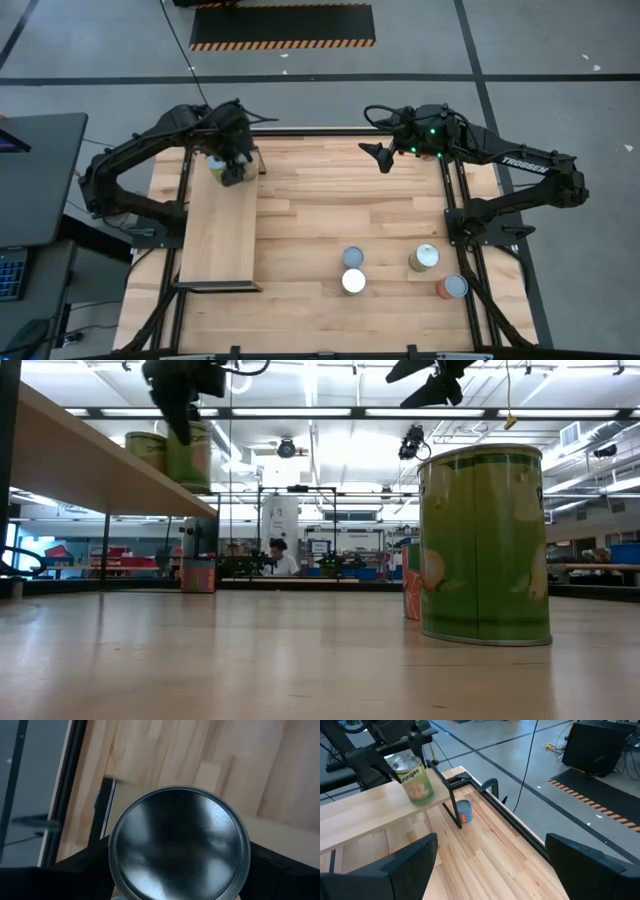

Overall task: Pick and place cans onto a shelf
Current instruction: Put the large canned oranges on the shelf aligned with the other large canned oranges

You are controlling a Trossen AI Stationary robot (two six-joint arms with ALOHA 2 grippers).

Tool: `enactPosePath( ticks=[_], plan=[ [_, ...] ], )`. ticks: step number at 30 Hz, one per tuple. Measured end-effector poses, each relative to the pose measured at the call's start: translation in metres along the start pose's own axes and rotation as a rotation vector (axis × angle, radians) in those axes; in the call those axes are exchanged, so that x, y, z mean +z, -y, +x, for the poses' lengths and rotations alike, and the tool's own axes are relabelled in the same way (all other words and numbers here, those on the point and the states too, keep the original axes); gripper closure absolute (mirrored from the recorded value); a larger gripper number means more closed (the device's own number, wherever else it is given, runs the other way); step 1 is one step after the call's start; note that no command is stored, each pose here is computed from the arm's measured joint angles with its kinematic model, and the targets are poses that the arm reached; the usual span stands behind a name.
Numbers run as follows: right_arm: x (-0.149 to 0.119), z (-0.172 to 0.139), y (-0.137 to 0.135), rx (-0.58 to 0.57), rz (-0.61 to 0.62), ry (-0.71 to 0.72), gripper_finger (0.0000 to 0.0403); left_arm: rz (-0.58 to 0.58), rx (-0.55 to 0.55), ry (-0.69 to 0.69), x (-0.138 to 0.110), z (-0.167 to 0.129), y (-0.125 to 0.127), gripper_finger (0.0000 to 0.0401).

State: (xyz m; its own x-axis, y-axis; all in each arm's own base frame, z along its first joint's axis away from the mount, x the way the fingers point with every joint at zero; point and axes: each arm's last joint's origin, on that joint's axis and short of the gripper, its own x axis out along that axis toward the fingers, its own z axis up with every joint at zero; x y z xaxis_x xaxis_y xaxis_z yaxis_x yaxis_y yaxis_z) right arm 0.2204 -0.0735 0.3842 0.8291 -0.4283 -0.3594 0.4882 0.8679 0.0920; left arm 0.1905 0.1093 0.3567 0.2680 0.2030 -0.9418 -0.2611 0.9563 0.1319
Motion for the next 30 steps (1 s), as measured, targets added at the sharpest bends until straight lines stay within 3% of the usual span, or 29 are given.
enactPosePath(
  ticks=[13,18,22,30],
  plan=[
    [0.000,0.000,0.000,0.000,0.009,-0.002,0.0025,0.009,0.059,-0.085,-0.015,-0.008,-0.002,0.0088],
    [-0.003,0.000,0.000,-0.004,0.024,-0.027,0.0025,-0.001,0.068,-0.059,-0.013,-0.007,-0.005,0.0088],
    [-0.003,0.000,0.000,0.002,0.023,-0.031,0.0025,-0.003,0.044,0.000,-0.005,-0.004,-0.006,0.0088],
    [-0.003,0.000,0.000,0.022,0.024,-0.035,0.0025,-0.018,0.014,-0.052,-0.005,0.005,-0.014,0.0087]
  ],
)
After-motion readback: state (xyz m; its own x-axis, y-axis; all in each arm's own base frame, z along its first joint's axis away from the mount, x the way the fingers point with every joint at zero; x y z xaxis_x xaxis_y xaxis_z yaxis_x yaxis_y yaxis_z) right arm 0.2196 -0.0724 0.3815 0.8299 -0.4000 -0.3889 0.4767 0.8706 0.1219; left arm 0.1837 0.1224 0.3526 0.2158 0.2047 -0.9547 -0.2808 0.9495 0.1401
